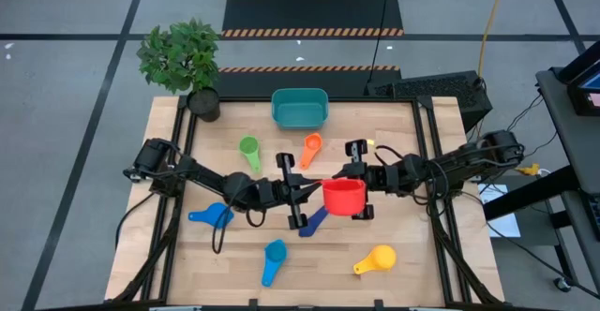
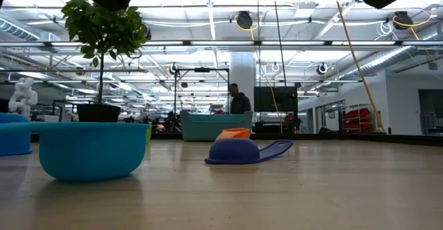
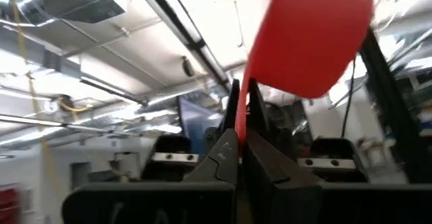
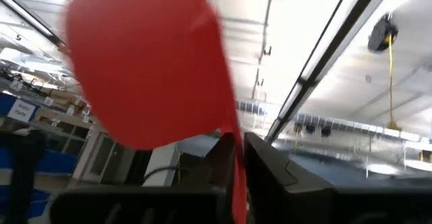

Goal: Nest measuring cups in basket
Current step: Put the red measuring cup into the blue bin

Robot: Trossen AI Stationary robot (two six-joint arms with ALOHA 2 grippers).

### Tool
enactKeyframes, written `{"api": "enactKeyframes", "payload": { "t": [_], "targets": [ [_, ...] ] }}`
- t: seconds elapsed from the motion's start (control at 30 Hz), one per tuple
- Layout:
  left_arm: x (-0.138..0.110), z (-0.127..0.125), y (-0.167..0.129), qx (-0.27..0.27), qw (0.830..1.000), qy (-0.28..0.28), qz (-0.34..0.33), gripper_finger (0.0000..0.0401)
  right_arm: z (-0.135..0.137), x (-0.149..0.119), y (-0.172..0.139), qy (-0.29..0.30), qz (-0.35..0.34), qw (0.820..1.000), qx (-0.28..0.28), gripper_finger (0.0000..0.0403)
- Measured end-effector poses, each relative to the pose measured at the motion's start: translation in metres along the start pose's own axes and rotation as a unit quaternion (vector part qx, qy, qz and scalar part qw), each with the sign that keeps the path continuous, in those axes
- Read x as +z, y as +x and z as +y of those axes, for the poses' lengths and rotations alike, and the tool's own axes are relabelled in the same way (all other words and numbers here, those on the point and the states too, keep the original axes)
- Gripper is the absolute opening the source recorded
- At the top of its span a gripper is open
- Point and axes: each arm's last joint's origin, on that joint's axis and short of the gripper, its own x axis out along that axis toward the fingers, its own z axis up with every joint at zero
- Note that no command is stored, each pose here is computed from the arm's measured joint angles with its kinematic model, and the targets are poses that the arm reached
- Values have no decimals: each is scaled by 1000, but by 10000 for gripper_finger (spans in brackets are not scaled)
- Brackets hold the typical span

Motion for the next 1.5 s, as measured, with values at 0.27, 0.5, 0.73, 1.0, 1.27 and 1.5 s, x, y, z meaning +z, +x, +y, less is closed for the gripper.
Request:
{"api": "enactKeyframes", "payload": {
  "t": [0.27,0.5,0.73,1.0,1.27,1.5],
  "targets": [
    [36,19,-29,21,997,32,67,3,-6,7,-36,33,129,988,-82,146],
    [43,43,-63,60,957,68,277,3,-2,3,-61,-27,332,929,-162,200],
    [31,47,-80,106,912,101,383,3,7,-4,-72,-146,421,874,-195,203],
    [22,51,-88,137,883,128,430,3,7,-7,-77,-202,456,845,-193,202],
    [14,52,-91,134,872,129,452,3,7,-9,-71,-171,427,877,-140,167],
    [14,52,-91,131,873,129,452,3,4,-26,-70,-163,433,878,-120,142]
  ]
}}
